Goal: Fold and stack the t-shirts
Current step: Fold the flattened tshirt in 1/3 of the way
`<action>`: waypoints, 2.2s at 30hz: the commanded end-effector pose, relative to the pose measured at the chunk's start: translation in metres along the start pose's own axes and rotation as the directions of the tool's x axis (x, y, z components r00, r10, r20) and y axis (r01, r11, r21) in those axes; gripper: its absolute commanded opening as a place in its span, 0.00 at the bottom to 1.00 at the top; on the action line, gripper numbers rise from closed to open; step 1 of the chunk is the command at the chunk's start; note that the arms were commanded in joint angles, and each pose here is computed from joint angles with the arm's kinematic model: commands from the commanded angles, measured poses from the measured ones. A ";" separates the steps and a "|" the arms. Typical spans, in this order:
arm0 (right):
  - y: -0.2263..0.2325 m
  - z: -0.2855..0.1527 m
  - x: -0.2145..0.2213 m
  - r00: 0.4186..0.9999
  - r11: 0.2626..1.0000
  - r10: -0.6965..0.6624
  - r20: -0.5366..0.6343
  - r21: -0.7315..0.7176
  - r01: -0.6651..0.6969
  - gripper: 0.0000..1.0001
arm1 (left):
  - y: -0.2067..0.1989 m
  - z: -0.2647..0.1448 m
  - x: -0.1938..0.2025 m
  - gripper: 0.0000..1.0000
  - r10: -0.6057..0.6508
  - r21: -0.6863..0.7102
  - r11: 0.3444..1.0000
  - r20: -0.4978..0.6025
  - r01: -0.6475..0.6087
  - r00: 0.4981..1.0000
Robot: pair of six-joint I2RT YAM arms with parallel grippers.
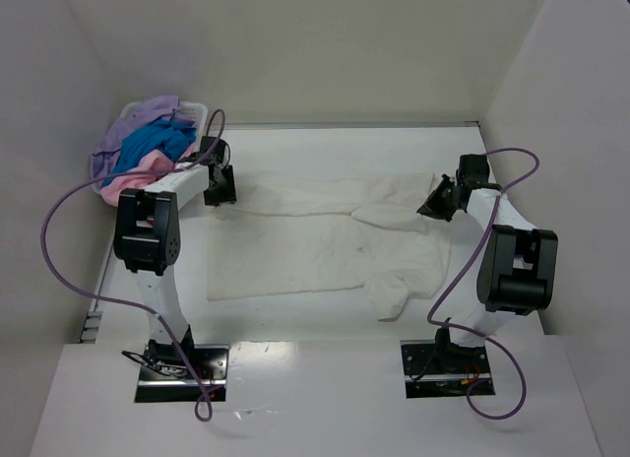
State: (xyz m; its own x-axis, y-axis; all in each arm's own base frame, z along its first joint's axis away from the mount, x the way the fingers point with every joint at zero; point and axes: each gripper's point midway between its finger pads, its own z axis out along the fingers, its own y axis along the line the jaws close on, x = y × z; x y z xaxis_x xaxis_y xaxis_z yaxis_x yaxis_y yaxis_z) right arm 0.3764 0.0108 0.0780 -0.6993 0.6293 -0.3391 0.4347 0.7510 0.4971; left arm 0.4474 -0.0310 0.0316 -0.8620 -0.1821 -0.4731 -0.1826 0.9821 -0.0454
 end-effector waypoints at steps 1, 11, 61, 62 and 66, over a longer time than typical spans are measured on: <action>-0.004 -0.002 -0.002 1.000 1.000 -0.020 0.005 0.009 0.020 0.00 | 0.003 0.003 -0.020 0.51 -0.042 -0.037 0.998 0.047 0.044 0.998; -0.002 -0.010 -0.007 0.999 0.999 -0.031 0.021 0.021 0.031 0.00 | 0.003 0.030 -0.054 0.18 -0.028 -0.041 0.999 0.072 0.031 0.997; 0.010 0.005 0.025 0.998 0.999 -0.035 0.045 -0.038 0.037 0.72 | -0.285 -0.112 0.018 0.70 0.280 0.703 0.607 0.246 -0.370 0.928; 0.013 0.006 0.028 0.998 0.998 -0.045 0.040 -0.042 0.046 0.66 | -0.292 -0.104 0.025 0.70 0.289 0.708 0.607 0.226 -0.361 0.930; 0.020 0.007 0.031 1.000 0.998 -0.030 0.009 -0.056 0.030 0.17 | -0.296 -0.083 0.039 0.66 0.299 0.683 0.648 0.179 -0.337 0.937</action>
State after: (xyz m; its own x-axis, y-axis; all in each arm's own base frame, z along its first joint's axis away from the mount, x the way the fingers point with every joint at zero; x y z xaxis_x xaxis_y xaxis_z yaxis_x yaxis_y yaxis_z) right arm 0.3553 0.0399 0.0558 -0.7254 0.6065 -0.3256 0.4166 0.7633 0.4937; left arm 0.4220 -0.3202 0.0987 -0.7797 0.1614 -0.6049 0.5049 0.7334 -0.4552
